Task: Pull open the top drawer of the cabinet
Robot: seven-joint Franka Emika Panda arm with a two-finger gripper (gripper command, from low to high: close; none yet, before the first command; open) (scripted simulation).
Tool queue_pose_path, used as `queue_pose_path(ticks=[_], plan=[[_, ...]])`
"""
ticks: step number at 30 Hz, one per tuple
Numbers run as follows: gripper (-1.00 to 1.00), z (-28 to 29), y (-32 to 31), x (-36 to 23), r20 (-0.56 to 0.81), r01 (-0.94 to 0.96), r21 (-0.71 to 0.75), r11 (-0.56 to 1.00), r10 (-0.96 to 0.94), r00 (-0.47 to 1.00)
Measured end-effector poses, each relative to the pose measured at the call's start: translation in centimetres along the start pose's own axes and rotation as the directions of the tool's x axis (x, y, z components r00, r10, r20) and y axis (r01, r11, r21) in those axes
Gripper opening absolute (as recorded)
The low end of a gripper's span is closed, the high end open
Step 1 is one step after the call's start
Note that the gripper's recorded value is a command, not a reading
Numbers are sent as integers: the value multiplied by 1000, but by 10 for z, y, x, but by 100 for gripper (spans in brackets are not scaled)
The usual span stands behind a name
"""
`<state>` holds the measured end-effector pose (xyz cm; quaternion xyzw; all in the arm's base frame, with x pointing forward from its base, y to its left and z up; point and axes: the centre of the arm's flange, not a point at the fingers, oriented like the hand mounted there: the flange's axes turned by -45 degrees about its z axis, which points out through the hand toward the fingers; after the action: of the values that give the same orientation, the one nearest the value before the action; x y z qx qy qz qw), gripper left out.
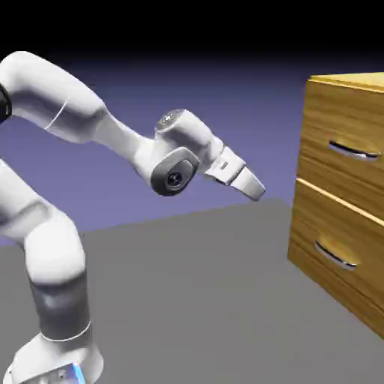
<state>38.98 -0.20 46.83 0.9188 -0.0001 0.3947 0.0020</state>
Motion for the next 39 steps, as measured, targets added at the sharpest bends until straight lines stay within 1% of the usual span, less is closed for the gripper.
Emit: queue_pose_path(ticks=[4,9,19,29,34,39], plan=[[0,-23,19,23,-53,-165,-28,986,164,985],[0,-53,37,46,-127,-352,-29,935,346,930],[0,-102,45,79,-255,-629,66,774,623,740],[0,-121,25,106,-311,-765,236,599,792,524],[0,-113,10,118,-308,-791,327,517,849,428],[0,-94,-4,130,-285,-798,413,439,895,344]])
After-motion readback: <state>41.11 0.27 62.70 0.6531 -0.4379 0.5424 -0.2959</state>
